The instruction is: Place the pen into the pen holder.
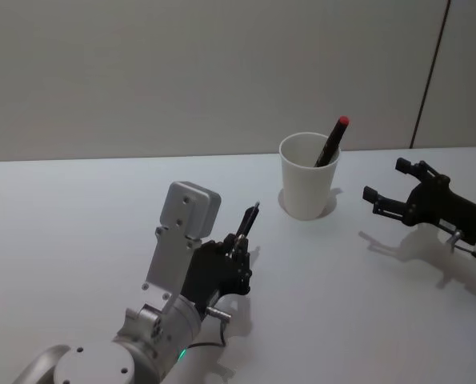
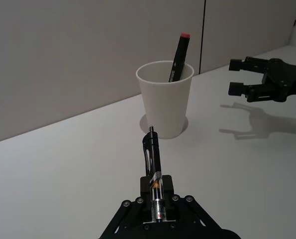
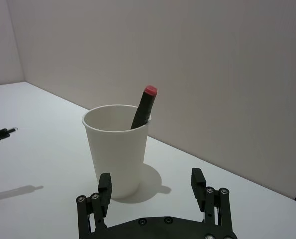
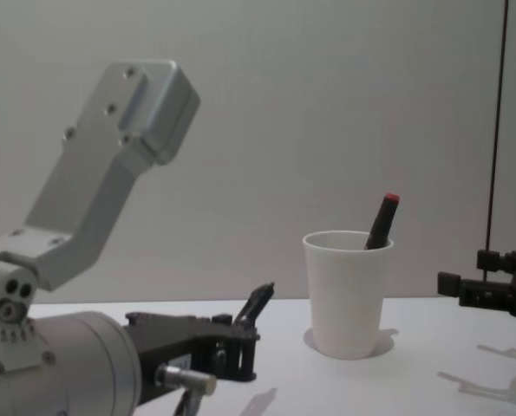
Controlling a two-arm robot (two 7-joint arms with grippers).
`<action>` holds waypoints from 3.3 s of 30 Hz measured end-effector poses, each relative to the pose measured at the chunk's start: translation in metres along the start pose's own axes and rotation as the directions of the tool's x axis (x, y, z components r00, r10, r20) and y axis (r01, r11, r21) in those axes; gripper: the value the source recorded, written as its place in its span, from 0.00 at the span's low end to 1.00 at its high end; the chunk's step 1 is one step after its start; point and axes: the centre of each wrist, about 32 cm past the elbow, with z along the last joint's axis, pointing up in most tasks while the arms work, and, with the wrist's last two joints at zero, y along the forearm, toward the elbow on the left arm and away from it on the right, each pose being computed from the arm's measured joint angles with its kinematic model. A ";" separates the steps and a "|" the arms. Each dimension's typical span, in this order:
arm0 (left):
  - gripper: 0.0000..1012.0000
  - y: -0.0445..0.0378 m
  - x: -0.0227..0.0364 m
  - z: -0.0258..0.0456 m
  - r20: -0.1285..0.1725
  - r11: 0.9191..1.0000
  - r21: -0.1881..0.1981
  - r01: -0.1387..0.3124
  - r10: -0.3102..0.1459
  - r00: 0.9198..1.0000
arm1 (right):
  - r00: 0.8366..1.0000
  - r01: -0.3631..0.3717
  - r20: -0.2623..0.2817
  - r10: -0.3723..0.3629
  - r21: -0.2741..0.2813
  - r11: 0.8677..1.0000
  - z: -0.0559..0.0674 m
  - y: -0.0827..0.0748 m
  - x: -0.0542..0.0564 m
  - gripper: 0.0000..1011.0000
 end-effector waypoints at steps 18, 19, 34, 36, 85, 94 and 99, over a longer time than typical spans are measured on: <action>0.14 0.0091 0.0031 0.0055 0.037 0.983 -0.182 0.034 -0.027 0.999 | 0.993 -0.121 0.002 0.121 0.106 0.987 0.017 -0.004 0.004 0.99; 0.14 0.0094 0.0033 0.0058 0.039 0.982 -0.187 0.034 -0.027 0.999 | 0.991 -0.131 -0.002 0.132 0.113 0.985 0.018 -0.004 0.005 0.99; 0.14 0.0225 0.0072 0.0105 0.078 0.968 -0.252 0.013 0.007 0.997 | 0.935 -0.303 -0.118 0.333 0.215 0.928 0.036 -0.001 0.000 0.99; 0.14 0.0244 0.0071 0.0102 0.082 0.966 -0.260 0.008 0.014 0.997 | 0.921 -0.329 -0.139 0.365 0.227 0.917 0.039 0.003 -0.004 0.99; 0.14 0.0436 0.0192 -0.0055 0.043 0.912 -0.409 0.015 0.003 0.999 | 0.660 -0.430 -0.498 0.563 0.364 0.826 0.039 0.084 -0.047 0.99; 0.14 0.0424 0.0253 -0.0036 0.044 0.910 -0.412 0.047 -0.032 0.999 | 0.626 -0.464 -0.511 0.589 0.362 0.808 0.039 0.095 -0.057 0.99; 0.14 0.0424 0.0275 -0.0026 0.046 0.908 -0.414 0.058 -0.043 0.998 | 0.608 -0.486 -0.516 0.604 0.360 0.797 0.039 0.102 -0.063 0.99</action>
